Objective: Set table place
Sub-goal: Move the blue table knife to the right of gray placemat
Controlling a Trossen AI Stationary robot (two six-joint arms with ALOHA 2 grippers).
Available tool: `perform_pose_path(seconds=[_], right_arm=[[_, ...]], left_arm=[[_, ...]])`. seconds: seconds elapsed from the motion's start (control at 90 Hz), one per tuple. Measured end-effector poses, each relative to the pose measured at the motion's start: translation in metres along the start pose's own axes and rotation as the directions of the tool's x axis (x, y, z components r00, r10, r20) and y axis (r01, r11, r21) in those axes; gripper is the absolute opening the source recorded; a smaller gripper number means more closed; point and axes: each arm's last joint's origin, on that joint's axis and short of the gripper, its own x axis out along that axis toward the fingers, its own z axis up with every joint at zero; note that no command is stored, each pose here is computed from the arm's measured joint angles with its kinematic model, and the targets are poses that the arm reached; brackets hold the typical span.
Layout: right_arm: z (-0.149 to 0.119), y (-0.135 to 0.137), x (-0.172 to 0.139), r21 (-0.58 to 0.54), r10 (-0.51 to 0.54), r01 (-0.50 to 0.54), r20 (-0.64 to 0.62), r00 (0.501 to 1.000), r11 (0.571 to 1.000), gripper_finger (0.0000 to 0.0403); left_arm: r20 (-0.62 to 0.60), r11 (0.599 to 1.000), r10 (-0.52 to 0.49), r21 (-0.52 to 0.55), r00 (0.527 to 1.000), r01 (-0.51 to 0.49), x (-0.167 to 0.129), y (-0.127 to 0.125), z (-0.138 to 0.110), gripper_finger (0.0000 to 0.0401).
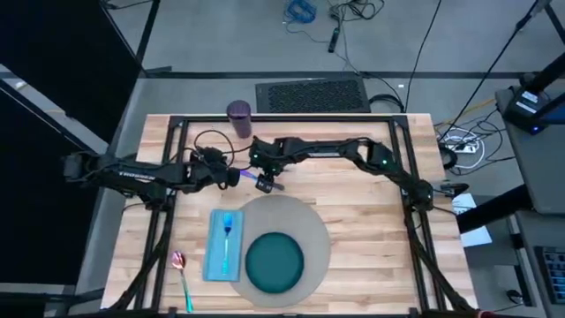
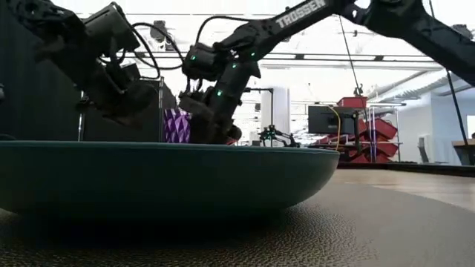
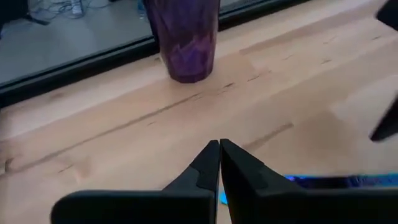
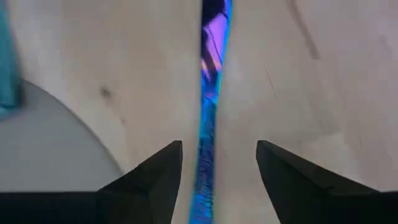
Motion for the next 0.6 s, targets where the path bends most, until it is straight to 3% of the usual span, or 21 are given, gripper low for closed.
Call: perform_pose_path(seconds=[0.6], right_arm=[[0.010,0.002,0.007,-0.054,-0.003,0.008,0.098,0.995,0.998,0.0201]], left_arm=[[0.010,0.999,-0.027,-0.024,1.000,0.028,-0.003,-0.004,-0.001,0.0000]])
